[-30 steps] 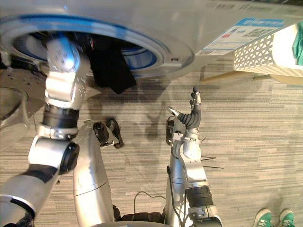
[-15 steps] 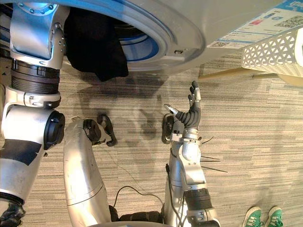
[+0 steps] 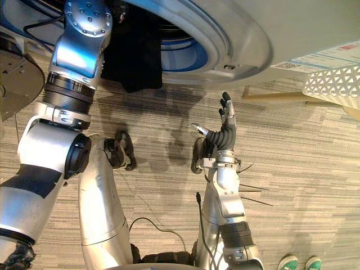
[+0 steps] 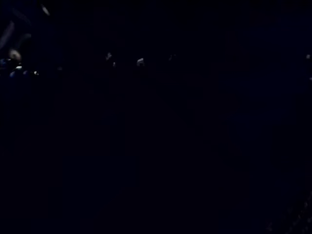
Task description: Pick up the laundry basket with both hands and put the clothes into the washing machine.
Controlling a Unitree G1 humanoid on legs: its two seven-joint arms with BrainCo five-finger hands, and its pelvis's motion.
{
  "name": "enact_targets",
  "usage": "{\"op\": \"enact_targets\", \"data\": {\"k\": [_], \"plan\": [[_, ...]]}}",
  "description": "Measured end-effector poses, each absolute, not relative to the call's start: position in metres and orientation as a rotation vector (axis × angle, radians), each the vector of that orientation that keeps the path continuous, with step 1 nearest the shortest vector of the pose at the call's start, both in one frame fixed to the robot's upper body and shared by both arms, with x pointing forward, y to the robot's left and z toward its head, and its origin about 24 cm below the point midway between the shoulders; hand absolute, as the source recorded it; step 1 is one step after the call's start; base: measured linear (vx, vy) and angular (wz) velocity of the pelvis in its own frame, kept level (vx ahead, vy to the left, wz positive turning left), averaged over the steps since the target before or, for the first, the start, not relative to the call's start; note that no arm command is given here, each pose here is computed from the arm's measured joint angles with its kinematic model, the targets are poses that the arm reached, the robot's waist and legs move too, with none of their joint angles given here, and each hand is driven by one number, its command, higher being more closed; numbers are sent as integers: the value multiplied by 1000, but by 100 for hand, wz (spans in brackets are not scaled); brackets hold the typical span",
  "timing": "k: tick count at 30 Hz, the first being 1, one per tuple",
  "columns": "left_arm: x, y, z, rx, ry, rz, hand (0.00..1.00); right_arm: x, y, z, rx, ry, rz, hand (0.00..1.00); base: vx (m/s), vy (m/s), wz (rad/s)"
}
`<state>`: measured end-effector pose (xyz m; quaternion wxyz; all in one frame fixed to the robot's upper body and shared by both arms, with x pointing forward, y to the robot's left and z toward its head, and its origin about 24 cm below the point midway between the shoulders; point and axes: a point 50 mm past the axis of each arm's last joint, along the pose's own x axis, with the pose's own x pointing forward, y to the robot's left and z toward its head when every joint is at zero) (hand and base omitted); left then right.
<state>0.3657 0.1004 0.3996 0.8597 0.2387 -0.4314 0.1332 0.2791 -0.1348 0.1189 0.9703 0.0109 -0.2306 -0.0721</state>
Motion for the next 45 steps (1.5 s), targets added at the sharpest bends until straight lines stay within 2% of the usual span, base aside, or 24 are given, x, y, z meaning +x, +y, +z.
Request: {"op": "enact_targets", "data": {"k": [7, 13, 18, 21, 30, 33, 34, 36, 37, 41, 45], "plan": [[355, 91, 364, 698, -986, 276, 0, 279, -137, 119, 4, -469, -137, 0, -2, -49, 24], [348, 110, 348, 784, -1006, 323, 0, 279, -135, 119, -4, -471, -119, 0, 33, -49, 17], [340, 135, 299, 655, -923, 385, 0, 278, -137, 117, -5, -463, -130, 0, 58, -13, 5], [340, 132, 268, 605, -843, 375, 0, 276, -139, 113, -8, -450, -140, 0, 38, -12, 4], [338, 137, 237, 529, -720, 396, 0, 274, -142, 101, -14, -401, -159, 0, 23, -1, -2], [334, 137, 206, 426, -620, 399, 0, 274, -141, 99, -15, -386, -159, 0, 51, -10, -6], [331, 135, 184, 332, -541, 408, 0, 274, -140, 98, -13, -383, -163, 0, 33, -24, -1], [327, 134, 172, 248, -499, 415, 0, 273, -140, 96, -14, -377, -165, 0, 8, -17, 2], [321, 136, 148, 90, -404, 428, 0, 271, -140, 90, -23, -348, -176, 0, 17, -35, 2], [315, 140, 108, -117, -231, 451, 0, 269, -142, 75, -40, -269, -191, 0, 19, -29, 1], [318, 138, 91, -283, -143, 418, 0, 267, -142, 67, -47, -227, -191, 0, 21, -43, 2]]}}
